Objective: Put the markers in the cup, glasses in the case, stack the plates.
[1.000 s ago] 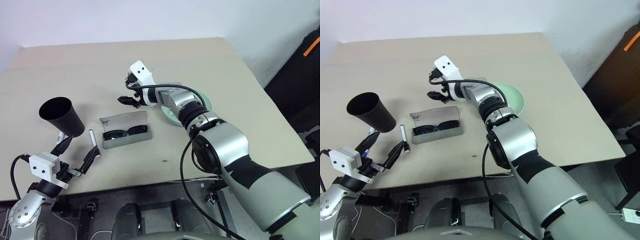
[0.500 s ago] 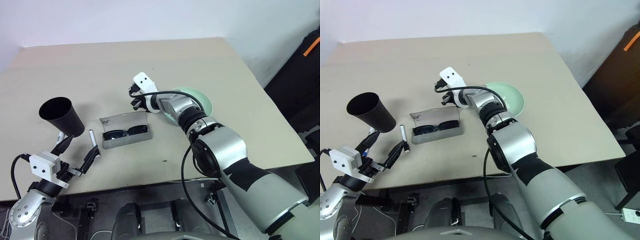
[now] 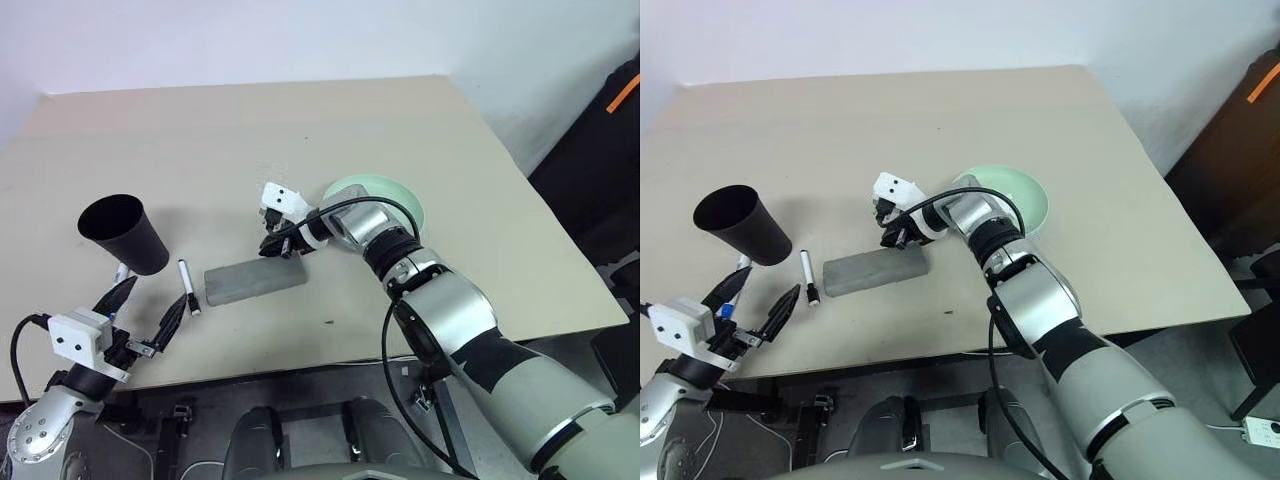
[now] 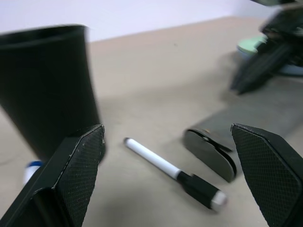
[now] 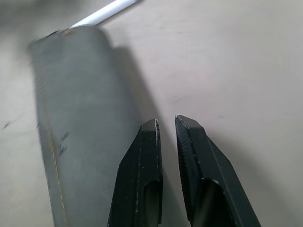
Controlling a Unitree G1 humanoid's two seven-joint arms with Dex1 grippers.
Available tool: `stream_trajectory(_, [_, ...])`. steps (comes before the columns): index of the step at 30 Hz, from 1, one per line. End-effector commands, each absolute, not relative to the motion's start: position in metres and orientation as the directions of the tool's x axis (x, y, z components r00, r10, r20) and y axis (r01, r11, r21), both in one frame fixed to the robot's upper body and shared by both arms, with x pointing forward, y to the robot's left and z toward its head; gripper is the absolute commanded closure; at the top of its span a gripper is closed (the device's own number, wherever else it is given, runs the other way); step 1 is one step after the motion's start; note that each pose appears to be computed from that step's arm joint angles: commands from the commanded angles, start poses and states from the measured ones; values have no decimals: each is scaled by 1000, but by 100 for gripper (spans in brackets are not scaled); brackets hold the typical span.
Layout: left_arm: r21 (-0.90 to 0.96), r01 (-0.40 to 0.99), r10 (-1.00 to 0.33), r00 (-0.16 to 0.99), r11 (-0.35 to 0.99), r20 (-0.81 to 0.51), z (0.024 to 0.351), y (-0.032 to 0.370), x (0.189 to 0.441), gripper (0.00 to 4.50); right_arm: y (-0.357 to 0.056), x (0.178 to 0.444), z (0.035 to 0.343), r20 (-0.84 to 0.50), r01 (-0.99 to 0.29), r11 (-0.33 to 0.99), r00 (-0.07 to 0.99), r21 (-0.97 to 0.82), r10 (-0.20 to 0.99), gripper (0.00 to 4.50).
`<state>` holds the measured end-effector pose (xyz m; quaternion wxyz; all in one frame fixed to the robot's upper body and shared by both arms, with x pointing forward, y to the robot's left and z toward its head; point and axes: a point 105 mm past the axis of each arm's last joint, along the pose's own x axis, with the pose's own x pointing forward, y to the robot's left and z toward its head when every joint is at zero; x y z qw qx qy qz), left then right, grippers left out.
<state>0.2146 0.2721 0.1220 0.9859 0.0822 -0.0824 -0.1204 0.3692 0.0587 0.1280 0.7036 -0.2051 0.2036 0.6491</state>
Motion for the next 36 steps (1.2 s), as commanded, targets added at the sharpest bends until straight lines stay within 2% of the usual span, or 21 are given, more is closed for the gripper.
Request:
stream_trajectory(1, [203, 207, -242, 955, 957, 169, 134, 275, 210, 0, 67, 358, 138, -513, -1000, 12, 25, -29, 858, 388])
stream_trajectory(7, [173, 138, -172, 965, 975, 200, 141, 283, 209, 0, 66, 348, 173, -324, -999, -13, 1, -42, 946, 388])
stream_trajectory(9, [164, 111, -145, 967, 980, 209, 144, 287, 209, 0, 61, 340, 174, -303, -999, -41, -32, -24, 952, 388])
stream_trajectory(13, [143, 79, -109, 970, 987, 215, 147, 291, 208, 0, 55, 330, 161, -307, -998, -56, -53, -3, 950, 388])
stream_trajectory(20, [115, 45, -69, 975, 992, 212, 146, 297, 209, 0, 51, 336, 121, -396, -1000, 2, 12, -26, 918, 388])
stream_trajectory(24, [74, -2, -13, 979, 997, 202, 145, 308, 211, 0, 50, 341, 124, -399, -999, 10, 30, -50, 916, 388])
stream_trajectory(27, [44, -38, 29, 982, 998, 188, 145, 314, 213, 0, 50, 338, 133, -374, -999, -16, 4, -48, 927, 388])
stream_trajectory(32, [30, -84, 82, 994, 996, 74, 137, 322, 216, 0, 48, 321, 158, -293, -992, -112, -90, -57, 952, 388])
stream_trajectory(36, [20, -113, 114, 993, 993, -36, 131, 325, 222, 0, 47, 314, 164, -281, -989, -137, -115, -61, 953, 388])
